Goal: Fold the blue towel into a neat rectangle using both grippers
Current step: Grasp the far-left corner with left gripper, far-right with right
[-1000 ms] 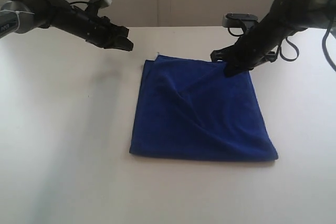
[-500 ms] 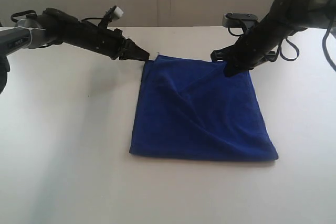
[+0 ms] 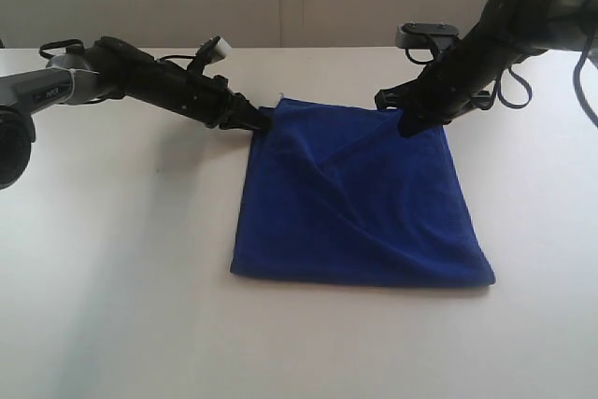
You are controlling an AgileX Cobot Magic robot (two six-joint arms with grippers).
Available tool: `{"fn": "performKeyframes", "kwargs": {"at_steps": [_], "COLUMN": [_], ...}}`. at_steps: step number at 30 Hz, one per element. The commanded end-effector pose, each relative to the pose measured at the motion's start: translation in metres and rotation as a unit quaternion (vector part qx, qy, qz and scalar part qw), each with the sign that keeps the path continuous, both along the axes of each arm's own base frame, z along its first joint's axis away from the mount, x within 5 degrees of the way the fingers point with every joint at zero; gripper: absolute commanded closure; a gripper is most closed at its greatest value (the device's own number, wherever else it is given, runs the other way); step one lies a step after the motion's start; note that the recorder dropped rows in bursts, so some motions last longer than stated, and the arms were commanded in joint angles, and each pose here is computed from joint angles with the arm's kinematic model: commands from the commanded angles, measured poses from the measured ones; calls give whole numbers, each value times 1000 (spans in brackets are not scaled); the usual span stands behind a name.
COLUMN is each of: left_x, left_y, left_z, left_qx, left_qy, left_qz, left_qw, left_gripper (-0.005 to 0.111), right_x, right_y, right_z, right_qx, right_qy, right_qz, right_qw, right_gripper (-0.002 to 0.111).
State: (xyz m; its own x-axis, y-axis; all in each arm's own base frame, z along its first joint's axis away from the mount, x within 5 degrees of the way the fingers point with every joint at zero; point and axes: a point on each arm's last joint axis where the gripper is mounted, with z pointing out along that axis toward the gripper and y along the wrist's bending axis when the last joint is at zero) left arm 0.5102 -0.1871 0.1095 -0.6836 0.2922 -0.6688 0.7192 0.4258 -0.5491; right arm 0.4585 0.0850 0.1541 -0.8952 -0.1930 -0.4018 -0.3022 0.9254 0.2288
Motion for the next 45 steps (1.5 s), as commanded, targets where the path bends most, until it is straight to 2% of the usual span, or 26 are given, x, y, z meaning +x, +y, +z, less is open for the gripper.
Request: {"fn": "performKeyframes", "kwargs": {"at_steps": [1,6,11,20,27,34,38,40,45], "left_x": [-2,-3,-6,-6,0,1,4,4,14], "left_y": [2,3,9,19,43,43,41,38,35], "left_z": [-8,-9,-13,-18,-17,-17,-15,-8,36], "left_qx": [41,54,104,144,142,146,128,106,76], "left_qy": [14,21,28,35,41,23,21,21,-39], "left_qz": [-2,-4,-14,-21,-4,-7,7,14,33], "left_qw": [999,998,994,989,989,989,992,994,996], "left_gripper": [107,107,107,107,107,107,107,107,107], "right_x": [1,1,1,1,1,1,1,1,1], "right_y": [0,-1,-1,-1,-1,-5,-6,-7,-7], "right_z": [2,2,2,2,2,1,0,0,0], "right_qx": [-3,-4,-5,-7,-7,-33,-44,-48,-49], "right_qy": [-6,-7,-7,-7,-10,-13,-15,-16,-17], "right_qz": [5,5,6,7,6,19,25,27,27], "right_qw": [1000,1000,1000,1000,1000,999,999,998,998], "right_gripper": [108,108,108,108,108,108,108,108,108]}}
